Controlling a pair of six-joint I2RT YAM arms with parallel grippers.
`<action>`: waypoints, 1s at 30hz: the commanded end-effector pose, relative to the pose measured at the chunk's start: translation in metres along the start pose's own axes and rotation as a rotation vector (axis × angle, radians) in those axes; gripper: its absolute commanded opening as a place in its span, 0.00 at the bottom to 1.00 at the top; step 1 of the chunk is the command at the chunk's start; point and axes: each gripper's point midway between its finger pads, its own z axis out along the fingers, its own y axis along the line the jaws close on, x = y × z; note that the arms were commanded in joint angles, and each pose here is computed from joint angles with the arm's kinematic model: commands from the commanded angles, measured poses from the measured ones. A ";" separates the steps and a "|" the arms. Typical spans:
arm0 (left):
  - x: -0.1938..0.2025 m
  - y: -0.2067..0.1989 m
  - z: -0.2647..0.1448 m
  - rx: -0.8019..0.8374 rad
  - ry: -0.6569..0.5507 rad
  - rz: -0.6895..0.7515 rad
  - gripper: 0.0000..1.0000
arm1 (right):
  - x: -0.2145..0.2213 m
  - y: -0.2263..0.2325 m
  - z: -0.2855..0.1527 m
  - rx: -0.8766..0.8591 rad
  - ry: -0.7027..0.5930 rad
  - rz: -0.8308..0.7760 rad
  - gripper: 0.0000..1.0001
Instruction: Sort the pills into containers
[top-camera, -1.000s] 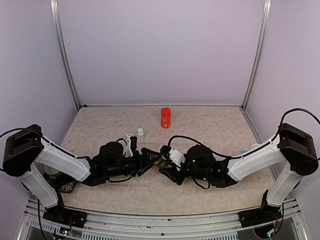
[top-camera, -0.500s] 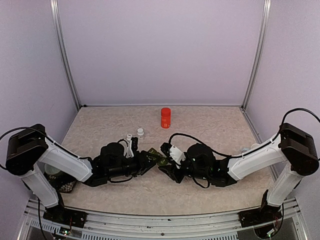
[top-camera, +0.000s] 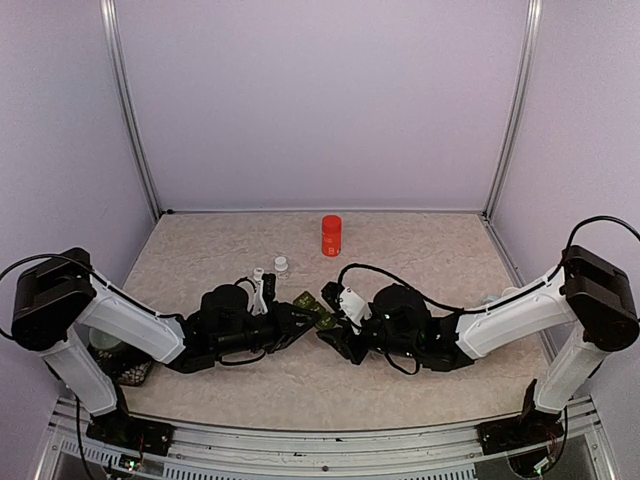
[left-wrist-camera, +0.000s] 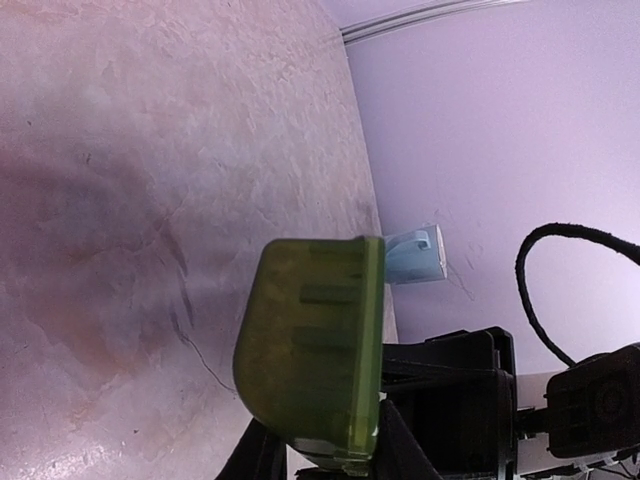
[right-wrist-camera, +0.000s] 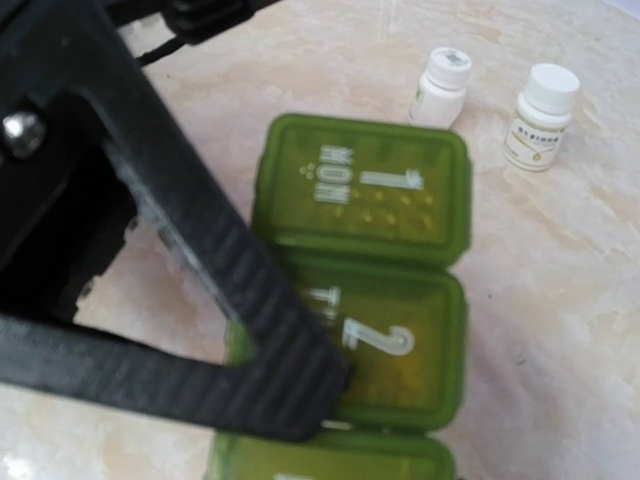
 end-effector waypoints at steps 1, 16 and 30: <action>-0.007 -0.038 0.002 0.105 -0.014 0.054 0.31 | -0.029 0.019 -0.004 -0.091 -0.061 0.025 0.38; -0.009 -0.036 -0.012 0.104 -0.032 0.079 0.68 | -0.037 0.027 -0.023 -0.158 -0.101 -0.002 0.38; -0.007 -0.041 -0.013 0.122 -0.027 0.080 0.34 | -0.031 0.018 -0.022 -0.114 -0.084 0.026 0.39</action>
